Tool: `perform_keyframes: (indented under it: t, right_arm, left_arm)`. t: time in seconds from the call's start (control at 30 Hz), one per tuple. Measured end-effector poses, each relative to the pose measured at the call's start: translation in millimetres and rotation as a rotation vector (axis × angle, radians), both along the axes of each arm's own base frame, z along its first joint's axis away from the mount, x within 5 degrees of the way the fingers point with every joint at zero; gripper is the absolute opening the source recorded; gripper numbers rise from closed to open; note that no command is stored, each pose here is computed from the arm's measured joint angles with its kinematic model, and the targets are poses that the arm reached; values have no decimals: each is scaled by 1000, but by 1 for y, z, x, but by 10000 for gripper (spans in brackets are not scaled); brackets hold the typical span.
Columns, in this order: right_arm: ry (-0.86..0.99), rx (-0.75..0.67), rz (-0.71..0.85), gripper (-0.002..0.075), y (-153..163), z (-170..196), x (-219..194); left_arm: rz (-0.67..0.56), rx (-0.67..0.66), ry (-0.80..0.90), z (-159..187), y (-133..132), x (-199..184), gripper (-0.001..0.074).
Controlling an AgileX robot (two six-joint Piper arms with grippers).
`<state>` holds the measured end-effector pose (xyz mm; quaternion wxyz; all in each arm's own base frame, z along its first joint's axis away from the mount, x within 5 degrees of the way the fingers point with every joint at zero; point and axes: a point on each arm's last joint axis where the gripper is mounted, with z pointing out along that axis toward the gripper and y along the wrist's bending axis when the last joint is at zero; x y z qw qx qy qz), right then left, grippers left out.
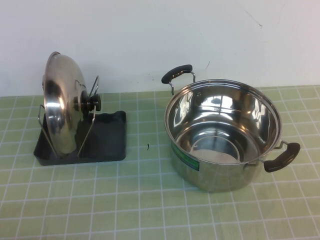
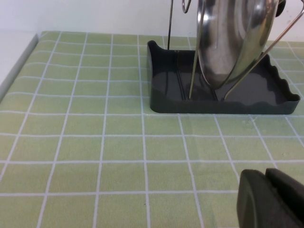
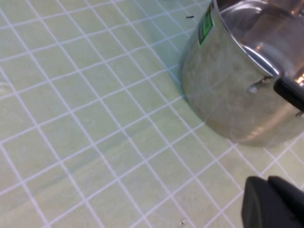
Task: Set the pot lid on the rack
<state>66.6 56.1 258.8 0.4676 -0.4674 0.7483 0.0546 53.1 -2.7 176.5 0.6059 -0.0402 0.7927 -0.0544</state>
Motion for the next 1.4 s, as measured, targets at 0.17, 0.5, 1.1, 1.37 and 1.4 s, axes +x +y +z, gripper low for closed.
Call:
perform_keyframes:
  t: [0.17, 0.5, 1.1, 1.37, 1.4]
  right_arm:
    - [-83, 38, -54, -1, -4, -13, 6]
    - [-242, 296, -385, -1, -31, -57, 2]
    - [-164, 169, -797, -1, -61, -92, -8]
    - [-233, 171, -870, -1, -65, -90, -15]
    - [-235, 170, -881, -1, -66, -90, -15]
  left_arm:
    - [1, -4, 0, 0, 0, 0, -1]
    - [1, -2, 0, 0, 0, 0, -1]
    - [1, -2, 0, 0, 0, 0, -1]
    - [-1, 2, 0, 0, 0, 0, -1]
    - [-1, 2, 0, 0, 0, 0, -1]
